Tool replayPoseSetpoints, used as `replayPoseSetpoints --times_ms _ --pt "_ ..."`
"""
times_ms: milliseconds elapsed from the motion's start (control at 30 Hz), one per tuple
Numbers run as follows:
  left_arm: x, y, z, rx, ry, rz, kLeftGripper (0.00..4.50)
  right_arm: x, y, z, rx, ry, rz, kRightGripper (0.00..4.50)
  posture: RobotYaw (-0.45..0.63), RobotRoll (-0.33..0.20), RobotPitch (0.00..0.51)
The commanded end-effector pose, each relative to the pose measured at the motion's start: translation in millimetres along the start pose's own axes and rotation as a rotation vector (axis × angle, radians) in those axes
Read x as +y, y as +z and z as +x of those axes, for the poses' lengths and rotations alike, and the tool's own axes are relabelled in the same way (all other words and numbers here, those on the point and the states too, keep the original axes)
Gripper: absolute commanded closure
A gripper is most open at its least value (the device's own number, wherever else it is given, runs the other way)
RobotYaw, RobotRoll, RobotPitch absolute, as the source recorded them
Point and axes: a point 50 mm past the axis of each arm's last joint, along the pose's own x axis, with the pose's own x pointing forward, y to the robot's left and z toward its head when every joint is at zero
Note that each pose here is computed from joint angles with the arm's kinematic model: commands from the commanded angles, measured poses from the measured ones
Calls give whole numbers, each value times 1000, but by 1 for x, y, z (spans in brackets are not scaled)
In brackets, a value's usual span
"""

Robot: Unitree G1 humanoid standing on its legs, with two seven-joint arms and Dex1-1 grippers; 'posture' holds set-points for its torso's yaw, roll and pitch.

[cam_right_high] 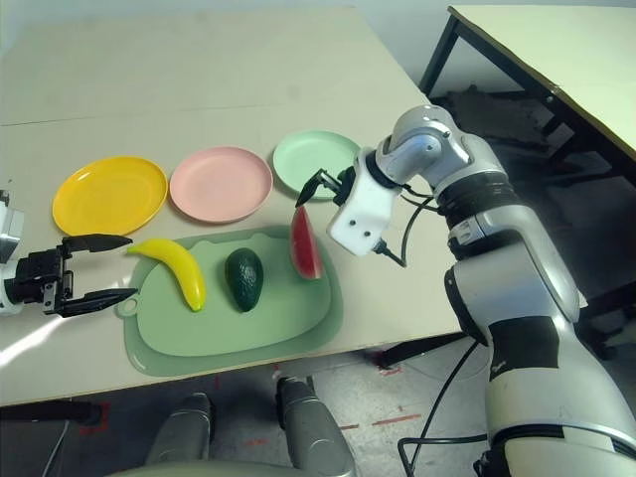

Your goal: Place the fruits into color-matched plates.

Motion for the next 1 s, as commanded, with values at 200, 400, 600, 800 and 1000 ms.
replayPoseSetpoints --times_ms 200,400,600,800,1000 --pt "-2 -5 -1 23 0 -26 18 7 4 15 -34 67 -26 0 -6 0 189" --pt "1 -2 -5 40 18 -7 18 21 8 28 -70 148 -40 0 2 0 197" --pt "3 0 -9 52 29 2 18 18 6 30 -57 144 -23 0 16 0 199" --pt "1 0 -8 58 22 8 0 19 4 33 -57 143 4 1232 19 0 197" --pt "3 -1 -9 69 24 14 0 19 3 32 -55 135 23 2422 15 0 194"
